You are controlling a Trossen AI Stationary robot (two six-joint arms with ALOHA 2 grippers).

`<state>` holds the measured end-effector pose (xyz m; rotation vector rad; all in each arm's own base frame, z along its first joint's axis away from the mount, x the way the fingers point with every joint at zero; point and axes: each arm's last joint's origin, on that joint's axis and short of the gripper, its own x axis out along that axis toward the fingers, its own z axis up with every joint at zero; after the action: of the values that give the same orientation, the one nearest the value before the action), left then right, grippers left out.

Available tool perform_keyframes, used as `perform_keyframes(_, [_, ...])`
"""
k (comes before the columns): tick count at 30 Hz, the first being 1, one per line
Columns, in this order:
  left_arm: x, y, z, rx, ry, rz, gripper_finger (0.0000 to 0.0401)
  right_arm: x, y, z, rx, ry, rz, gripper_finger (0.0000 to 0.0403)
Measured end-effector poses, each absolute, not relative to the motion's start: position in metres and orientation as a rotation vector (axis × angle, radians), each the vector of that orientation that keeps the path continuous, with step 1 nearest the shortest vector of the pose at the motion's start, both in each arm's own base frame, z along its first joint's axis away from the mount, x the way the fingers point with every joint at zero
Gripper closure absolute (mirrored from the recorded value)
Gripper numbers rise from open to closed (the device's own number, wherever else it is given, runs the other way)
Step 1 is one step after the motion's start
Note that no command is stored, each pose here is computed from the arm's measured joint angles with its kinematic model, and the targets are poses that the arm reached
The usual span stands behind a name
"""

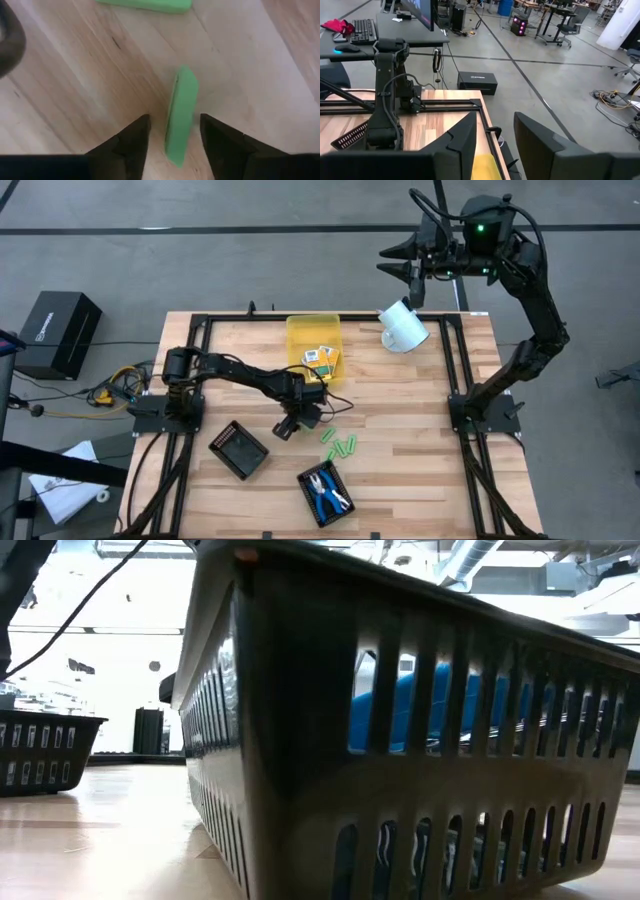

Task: Pick & Place School Supplies
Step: Put the green eraser into the left black bin

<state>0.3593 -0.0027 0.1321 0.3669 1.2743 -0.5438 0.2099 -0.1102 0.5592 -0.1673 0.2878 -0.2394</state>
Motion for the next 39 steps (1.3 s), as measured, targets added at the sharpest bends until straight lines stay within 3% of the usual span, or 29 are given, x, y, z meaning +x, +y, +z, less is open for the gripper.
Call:
perform_keyframes(6, [0.357, 0.002, 0.144, 0.366, 1.271, -0.435, 0.0375, 0.21, -0.11, 0.559, -0.17, 0.288, -0.239, 0.0284])
perform_keyframes(13, [0.346, 0.007, 0.193, 0.204, 1.185, -0.214, 0.0377, 0.21, -0.11, 0.559, -0.183, 0.29, -0.237, 0.0286])
perform_keyframes(21, [0.306, 0.005, 0.259, -0.175, 1.051, 0.065, 0.0377, 0.21, -0.11, 0.56, -0.205, 0.284, -0.236, 0.0286])
perform_keyframes(26, [0.271, -0.023, 0.249, -0.321, 1.124, 0.099, 0.0377, 0.21, -0.11, 0.56, -0.215, 0.287, -0.233, 0.0286])
perform_keyframes(34, [0.209, -0.071, 0.194, -0.493, 1.391, 0.173, 0.0377, 0.21, -0.111, 0.559, -0.246, 0.297, -0.225, 0.0286])
perform_keyframes(39, [0.187, -0.092, 0.189, -0.549, 1.419, 0.2, 0.0377, 0.21, -0.11, 0.559, -0.247, 0.296, -0.223, 0.0286])
